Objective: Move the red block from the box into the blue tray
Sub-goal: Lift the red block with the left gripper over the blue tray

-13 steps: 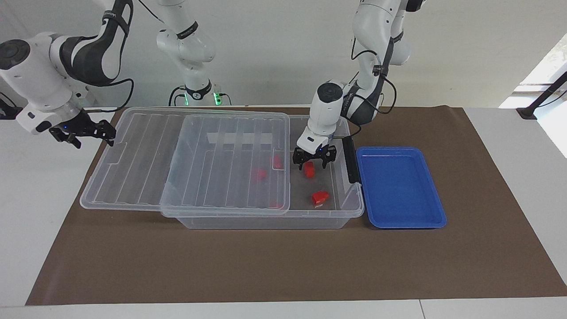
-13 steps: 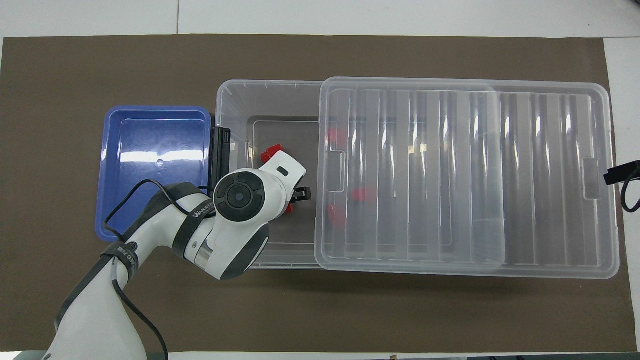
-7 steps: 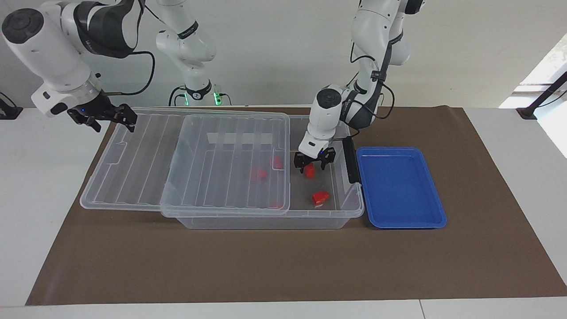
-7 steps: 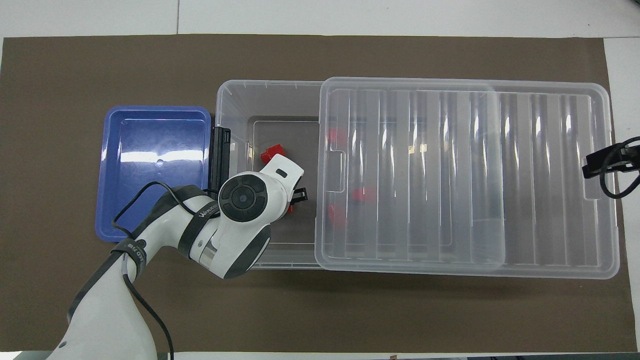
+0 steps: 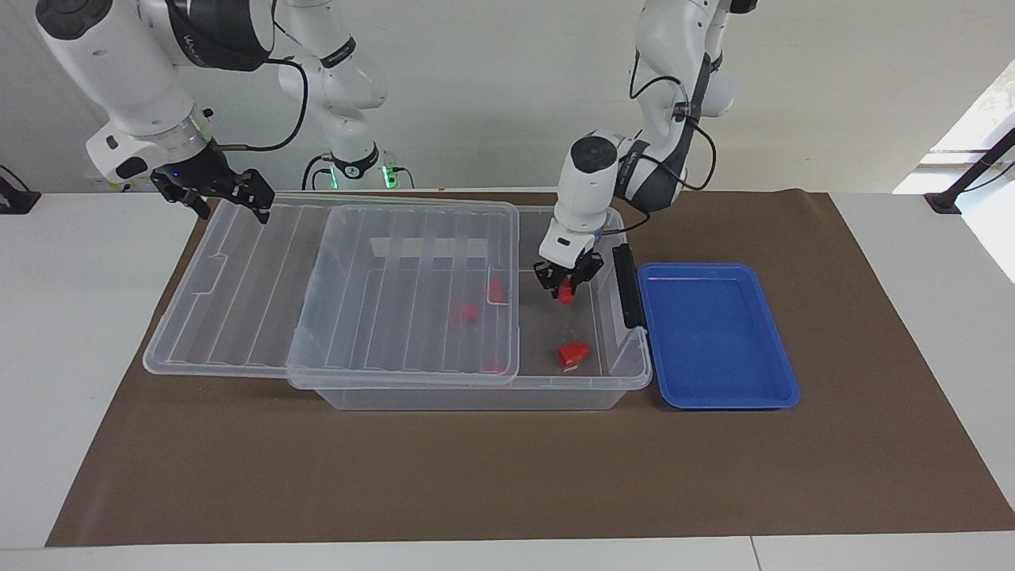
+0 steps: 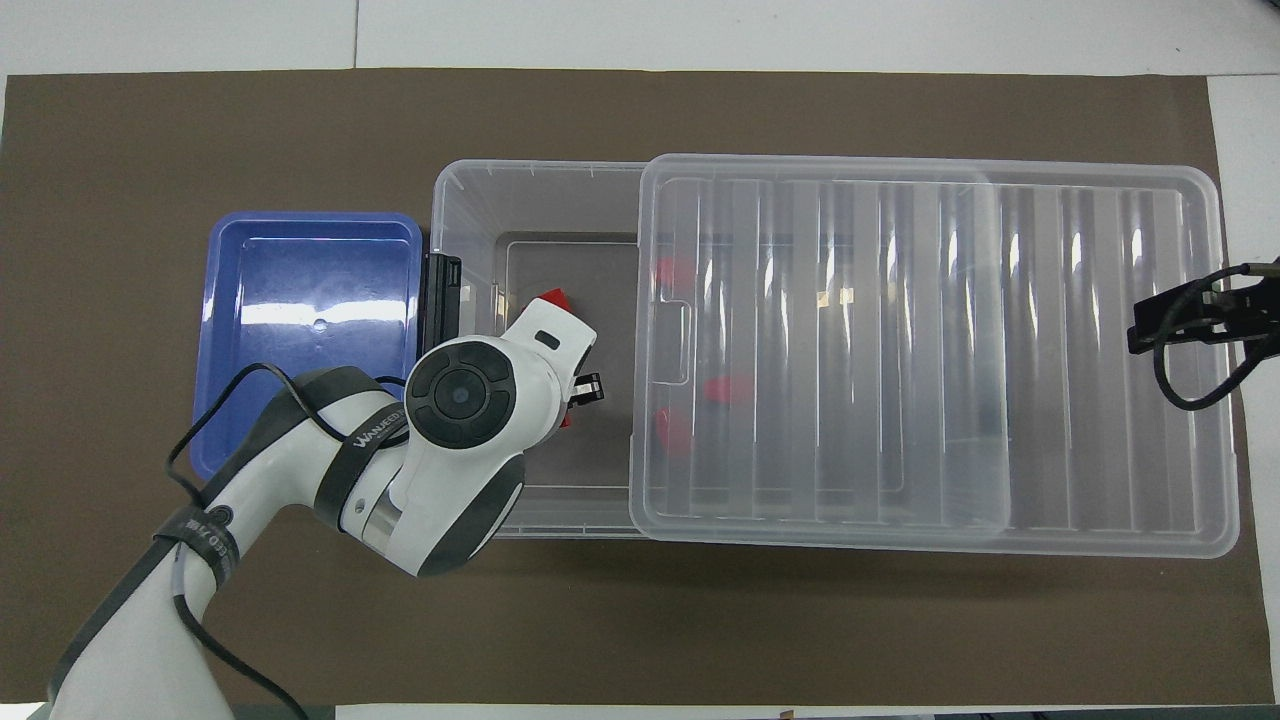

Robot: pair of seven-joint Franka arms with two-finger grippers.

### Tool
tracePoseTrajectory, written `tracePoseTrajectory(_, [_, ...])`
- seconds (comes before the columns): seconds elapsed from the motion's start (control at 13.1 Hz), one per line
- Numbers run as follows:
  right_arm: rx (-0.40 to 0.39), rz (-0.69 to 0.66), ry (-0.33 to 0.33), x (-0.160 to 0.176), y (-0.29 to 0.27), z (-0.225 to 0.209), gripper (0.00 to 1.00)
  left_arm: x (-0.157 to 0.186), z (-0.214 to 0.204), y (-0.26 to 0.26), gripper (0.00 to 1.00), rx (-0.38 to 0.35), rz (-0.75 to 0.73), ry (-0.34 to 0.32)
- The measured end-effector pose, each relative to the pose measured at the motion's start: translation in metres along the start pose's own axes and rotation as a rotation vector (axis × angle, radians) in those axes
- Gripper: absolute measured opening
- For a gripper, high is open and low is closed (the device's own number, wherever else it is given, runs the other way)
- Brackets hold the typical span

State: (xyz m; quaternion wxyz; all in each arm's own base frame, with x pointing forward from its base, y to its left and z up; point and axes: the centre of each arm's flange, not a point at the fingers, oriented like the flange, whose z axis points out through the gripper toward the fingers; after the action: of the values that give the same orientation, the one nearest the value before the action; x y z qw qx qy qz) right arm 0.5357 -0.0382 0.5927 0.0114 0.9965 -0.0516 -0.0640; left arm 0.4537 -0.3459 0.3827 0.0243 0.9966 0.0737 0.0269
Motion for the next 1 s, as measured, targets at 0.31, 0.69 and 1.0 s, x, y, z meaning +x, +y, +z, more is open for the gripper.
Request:
tracePoseTrajectory(0.31, [-0.002,0.005,-0.034,-0.001,-0.001,0.006,1.0,0.016,-0.078,-0.014,0.34,-0.005,0.063,0.023])
tracePoseTrajectory(0.69, [0.0,0.016,-0.016,-0.001,0.001,-0.002,1.0,0.052,-0.121,-0.081,0.34,0.024,0.221,0.012])
tracePoseTrajectory(1.0, [0.005,0.047,-0.009,0.0,0.017,-0.006,1.0,0.098,-0.114,-0.166,0.34,0.044,0.277,-0.01])
